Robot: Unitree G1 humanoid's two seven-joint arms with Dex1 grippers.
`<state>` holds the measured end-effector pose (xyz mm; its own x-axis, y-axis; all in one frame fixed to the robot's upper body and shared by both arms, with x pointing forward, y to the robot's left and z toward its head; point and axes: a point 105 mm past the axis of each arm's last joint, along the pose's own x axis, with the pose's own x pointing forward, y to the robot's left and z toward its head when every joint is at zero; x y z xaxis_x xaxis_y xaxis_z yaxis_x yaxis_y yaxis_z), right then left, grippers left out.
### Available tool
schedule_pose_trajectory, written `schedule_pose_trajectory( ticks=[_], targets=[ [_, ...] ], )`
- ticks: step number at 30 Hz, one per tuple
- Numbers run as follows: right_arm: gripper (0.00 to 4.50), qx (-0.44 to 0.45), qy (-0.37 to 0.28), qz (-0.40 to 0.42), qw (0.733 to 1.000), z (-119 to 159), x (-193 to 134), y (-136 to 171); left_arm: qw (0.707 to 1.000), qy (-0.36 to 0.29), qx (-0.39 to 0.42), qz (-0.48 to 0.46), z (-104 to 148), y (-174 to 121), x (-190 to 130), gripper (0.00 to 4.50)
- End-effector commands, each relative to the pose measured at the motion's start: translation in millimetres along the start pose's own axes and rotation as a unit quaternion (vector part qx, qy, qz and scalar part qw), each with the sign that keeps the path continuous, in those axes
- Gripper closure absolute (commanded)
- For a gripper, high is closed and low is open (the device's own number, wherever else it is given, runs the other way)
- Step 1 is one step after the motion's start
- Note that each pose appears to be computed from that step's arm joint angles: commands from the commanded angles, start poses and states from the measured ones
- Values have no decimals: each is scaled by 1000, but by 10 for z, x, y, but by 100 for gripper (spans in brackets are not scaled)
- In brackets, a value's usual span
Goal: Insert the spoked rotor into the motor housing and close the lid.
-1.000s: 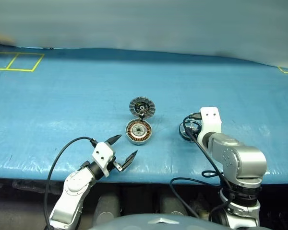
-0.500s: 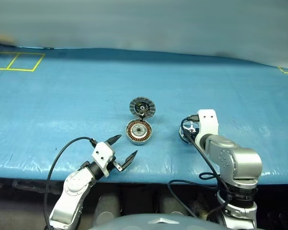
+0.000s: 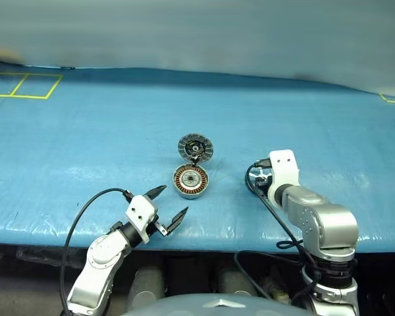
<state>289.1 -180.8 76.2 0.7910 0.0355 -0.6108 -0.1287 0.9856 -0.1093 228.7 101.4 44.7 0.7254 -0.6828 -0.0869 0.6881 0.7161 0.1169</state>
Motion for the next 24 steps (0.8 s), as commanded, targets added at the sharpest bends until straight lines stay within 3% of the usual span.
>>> schedule_pose_trajectory(
  ticks=[1,6,12,18,24],
  targets=[
    [319,-52,-63,79,993,319,-183,181,1000,-13,11,0,79,26,-11,0],
    [319,-169,-82,197,962,420,-450,435,1000,-16,15,4,99,53,-24,0],
    [319,-188,-120,318,921,491,-650,878,1000,-16,17,8,96,52,-44,0],
    [319,-165,-131,353,912,542,-602,1255,1000,-18,17,15,95,55,-51,0],
    [319,-155,-133,347,915,607,-483,1393,1000,-17,16,16,89,49,-49,0]
  ],
)
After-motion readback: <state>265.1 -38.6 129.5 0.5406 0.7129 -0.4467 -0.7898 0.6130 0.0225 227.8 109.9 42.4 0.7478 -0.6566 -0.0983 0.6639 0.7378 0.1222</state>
